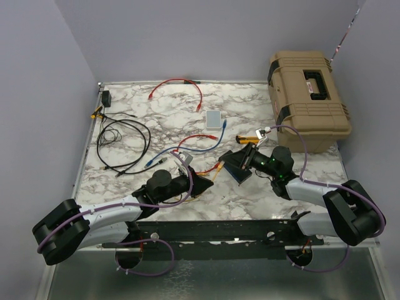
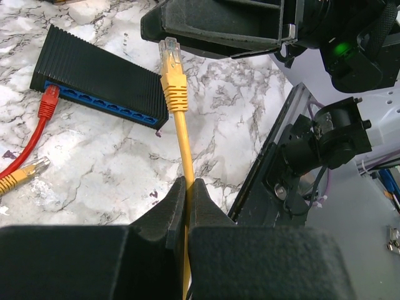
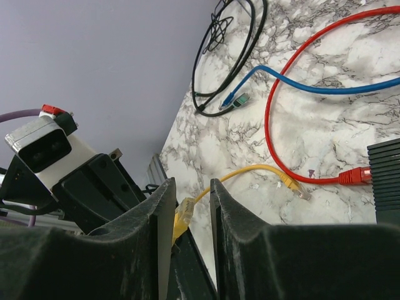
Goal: Insert the plug into the switch port
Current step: Pick up the connector from the center of the board.
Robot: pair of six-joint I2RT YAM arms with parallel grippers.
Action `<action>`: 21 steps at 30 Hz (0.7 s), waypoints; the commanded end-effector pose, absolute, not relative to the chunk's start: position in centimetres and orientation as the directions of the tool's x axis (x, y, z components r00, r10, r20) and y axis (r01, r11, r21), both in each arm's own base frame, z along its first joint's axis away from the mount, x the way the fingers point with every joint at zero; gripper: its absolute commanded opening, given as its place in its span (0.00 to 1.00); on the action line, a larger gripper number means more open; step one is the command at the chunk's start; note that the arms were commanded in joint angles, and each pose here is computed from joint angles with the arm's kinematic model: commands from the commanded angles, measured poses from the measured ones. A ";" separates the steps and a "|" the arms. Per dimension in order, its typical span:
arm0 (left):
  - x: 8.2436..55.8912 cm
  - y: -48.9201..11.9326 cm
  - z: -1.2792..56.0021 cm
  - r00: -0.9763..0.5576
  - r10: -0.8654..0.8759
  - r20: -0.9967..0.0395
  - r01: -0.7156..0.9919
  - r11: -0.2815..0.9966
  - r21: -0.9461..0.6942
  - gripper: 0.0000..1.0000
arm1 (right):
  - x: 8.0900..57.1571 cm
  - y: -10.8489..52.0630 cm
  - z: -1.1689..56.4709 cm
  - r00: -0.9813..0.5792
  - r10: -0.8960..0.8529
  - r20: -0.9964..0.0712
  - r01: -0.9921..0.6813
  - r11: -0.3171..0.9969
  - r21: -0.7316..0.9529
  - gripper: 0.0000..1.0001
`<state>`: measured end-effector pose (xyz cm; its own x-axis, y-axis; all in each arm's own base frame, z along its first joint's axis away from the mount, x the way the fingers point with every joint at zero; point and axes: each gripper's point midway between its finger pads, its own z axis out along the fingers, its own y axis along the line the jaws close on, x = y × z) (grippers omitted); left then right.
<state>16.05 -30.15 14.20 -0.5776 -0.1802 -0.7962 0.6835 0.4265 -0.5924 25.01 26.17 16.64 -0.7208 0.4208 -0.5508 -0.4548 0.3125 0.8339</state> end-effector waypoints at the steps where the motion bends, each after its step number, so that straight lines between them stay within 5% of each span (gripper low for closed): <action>1: 16.9 -30.5 16.5 -0.527 -0.232 -0.817 0.707 0.414 -0.574 0.00 | 25.1 26.4 16.4 -0.721 0.412 -0.557 -0.456 0.322 0.830 0.31; 21: 17.2 -30.4 16.5 -0.519 -0.239 -0.821 0.706 0.422 -0.569 0.00 | 25.1 26.7 16.2 -0.729 0.403 -0.553 -0.451 0.324 0.832 0.27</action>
<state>16.31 -30.11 14.37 -0.5701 -0.1918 -0.7988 0.6811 0.4334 -0.5902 24.88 26.34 16.15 -0.7319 0.4120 -0.5428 -0.4437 0.3164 0.8385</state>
